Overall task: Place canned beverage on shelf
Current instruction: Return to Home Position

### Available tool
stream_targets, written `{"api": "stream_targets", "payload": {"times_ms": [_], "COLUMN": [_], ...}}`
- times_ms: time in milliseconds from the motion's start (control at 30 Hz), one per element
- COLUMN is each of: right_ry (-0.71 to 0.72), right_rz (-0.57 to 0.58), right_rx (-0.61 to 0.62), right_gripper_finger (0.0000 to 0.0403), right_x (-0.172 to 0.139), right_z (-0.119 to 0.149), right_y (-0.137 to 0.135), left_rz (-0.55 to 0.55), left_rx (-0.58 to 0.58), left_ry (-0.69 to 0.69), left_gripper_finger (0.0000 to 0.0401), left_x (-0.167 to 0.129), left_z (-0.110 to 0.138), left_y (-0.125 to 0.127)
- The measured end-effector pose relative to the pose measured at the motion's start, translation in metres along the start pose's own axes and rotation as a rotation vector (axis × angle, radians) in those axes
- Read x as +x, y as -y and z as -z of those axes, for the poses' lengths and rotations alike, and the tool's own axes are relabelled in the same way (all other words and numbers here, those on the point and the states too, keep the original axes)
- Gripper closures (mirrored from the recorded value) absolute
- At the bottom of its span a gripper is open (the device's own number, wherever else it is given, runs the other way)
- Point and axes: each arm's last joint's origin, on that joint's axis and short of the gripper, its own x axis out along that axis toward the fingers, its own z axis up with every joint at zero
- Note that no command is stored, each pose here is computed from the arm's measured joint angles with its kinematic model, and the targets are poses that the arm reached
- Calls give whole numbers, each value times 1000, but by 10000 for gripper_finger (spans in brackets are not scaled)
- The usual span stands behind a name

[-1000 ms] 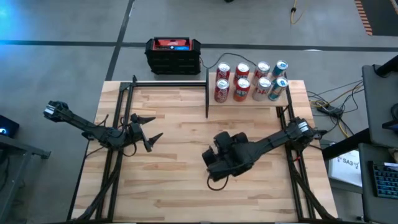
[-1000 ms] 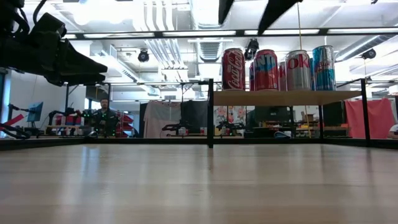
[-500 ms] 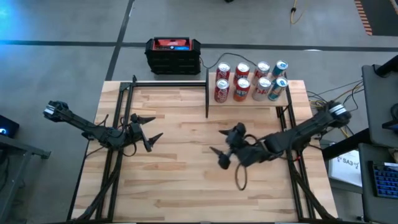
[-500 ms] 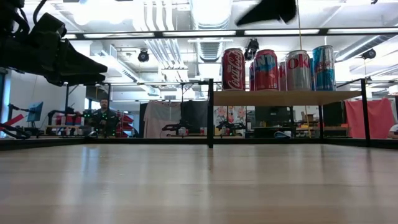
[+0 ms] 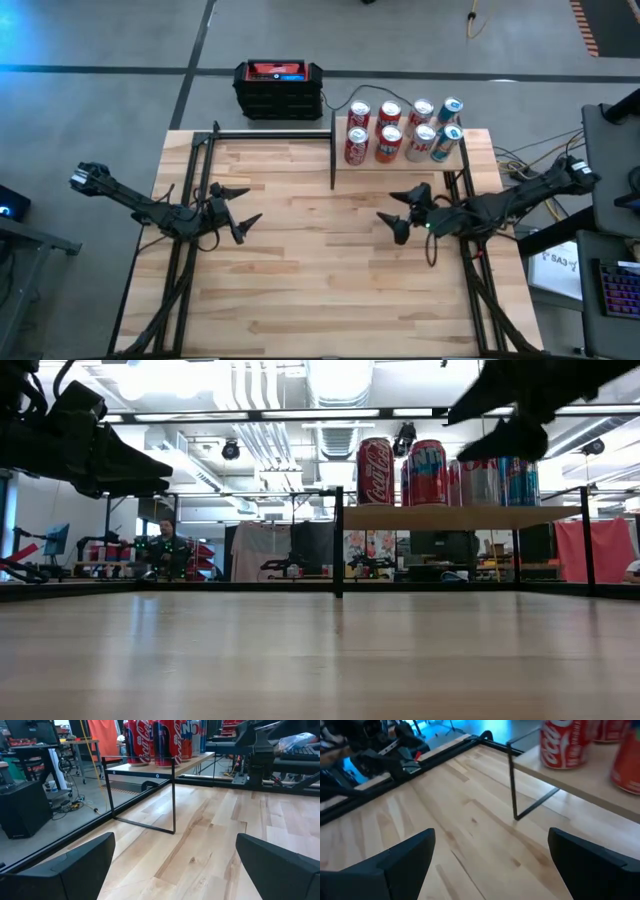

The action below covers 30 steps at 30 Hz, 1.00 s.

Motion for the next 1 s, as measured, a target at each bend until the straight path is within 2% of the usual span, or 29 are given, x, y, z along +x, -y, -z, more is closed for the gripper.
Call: {"api": "stream_targets", "payload": {"times_ms": [333, 733, 1000], "right_ry": [21, 140, 197], "right_rz": [-21, -154, -190], "right_rx": [47, -36, 2], "right_gripper_finger": [33, 32, 32], "right_x": [-11, -16, -20], "right_z": [20, 39, 47], "right_y": [42, 71, 86], "left_rz": [0, 0, 0], "left_rx": [0, 0, 0], "left_ry": [0, 0, 0], "left_gripper_finger": [1, 1, 1], "left_x": [0, 0, 0], "left_z": [0, 0, 0], "left_y": [0, 0, 0]}}
